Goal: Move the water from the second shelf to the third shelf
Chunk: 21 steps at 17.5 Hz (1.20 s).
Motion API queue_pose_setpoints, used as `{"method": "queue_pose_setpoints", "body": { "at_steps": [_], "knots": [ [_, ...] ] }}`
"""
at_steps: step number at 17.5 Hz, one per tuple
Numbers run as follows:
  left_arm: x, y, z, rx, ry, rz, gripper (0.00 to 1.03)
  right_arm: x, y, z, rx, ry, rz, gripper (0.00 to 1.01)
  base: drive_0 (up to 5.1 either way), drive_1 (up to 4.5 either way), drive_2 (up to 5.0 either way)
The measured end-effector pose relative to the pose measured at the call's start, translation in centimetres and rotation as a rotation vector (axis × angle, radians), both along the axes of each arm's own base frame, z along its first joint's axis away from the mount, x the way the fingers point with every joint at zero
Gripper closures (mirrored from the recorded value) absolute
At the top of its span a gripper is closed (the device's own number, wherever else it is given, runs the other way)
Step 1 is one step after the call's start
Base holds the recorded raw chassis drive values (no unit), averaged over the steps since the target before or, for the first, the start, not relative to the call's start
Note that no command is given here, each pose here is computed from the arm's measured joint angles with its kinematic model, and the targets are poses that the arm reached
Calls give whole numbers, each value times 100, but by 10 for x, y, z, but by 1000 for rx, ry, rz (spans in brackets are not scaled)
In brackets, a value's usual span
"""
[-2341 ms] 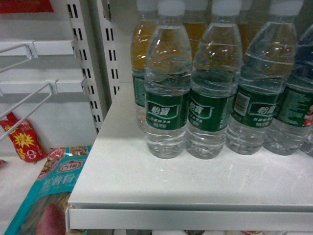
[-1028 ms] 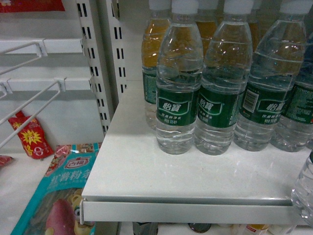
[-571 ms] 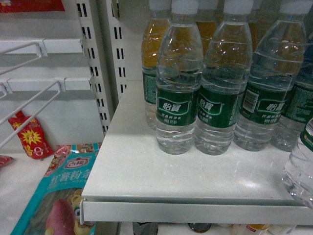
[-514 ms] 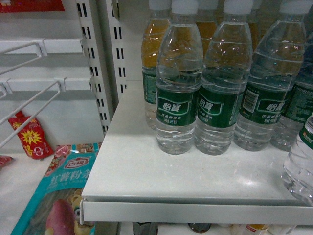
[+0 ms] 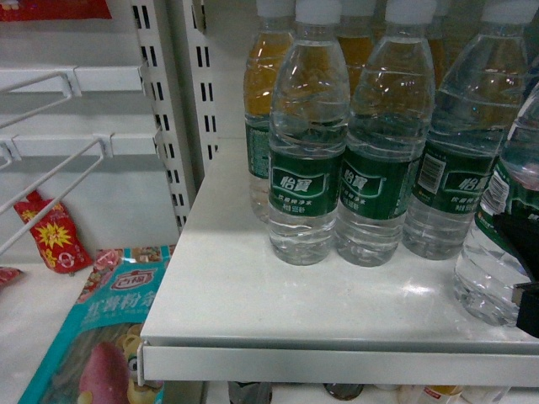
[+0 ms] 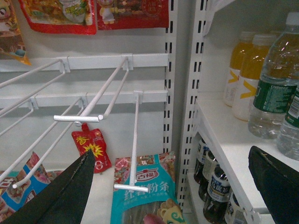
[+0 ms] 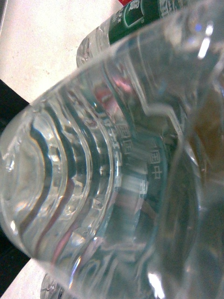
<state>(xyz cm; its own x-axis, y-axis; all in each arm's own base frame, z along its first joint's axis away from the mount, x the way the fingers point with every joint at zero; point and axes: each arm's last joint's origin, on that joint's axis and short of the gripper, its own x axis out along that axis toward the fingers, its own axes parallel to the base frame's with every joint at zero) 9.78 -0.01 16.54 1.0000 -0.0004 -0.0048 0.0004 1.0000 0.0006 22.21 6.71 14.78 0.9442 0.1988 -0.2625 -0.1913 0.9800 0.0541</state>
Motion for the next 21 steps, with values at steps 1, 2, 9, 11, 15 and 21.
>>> {"method": "queue_pose_setpoints", "body": {
  "at_steps": [1,2,9,11,15,21],
  "knots": [
    [0,0,0,0,0,0,5,3,3,0,-2,-3,-2,64,0,0,0],
    [0,0,0,0,0,0,5,5,5,-1,-3,-8,-8,64,0,0,0],
    [0,0,0,0,0,0,5,20,17,-7,37,27,-58,64,0,0,0],
    [0,0,0,0,0,0,5,20,21,-8,52,37,-50,64,0,0,0],
    [0,0,0,0,0,0,5,21,22,-8,58,45,-50,64,0,0,0],
    [0,0,0,0,0,0,5,24,23,-8,51,54,-57,64,0,0,0]
  ]
}}
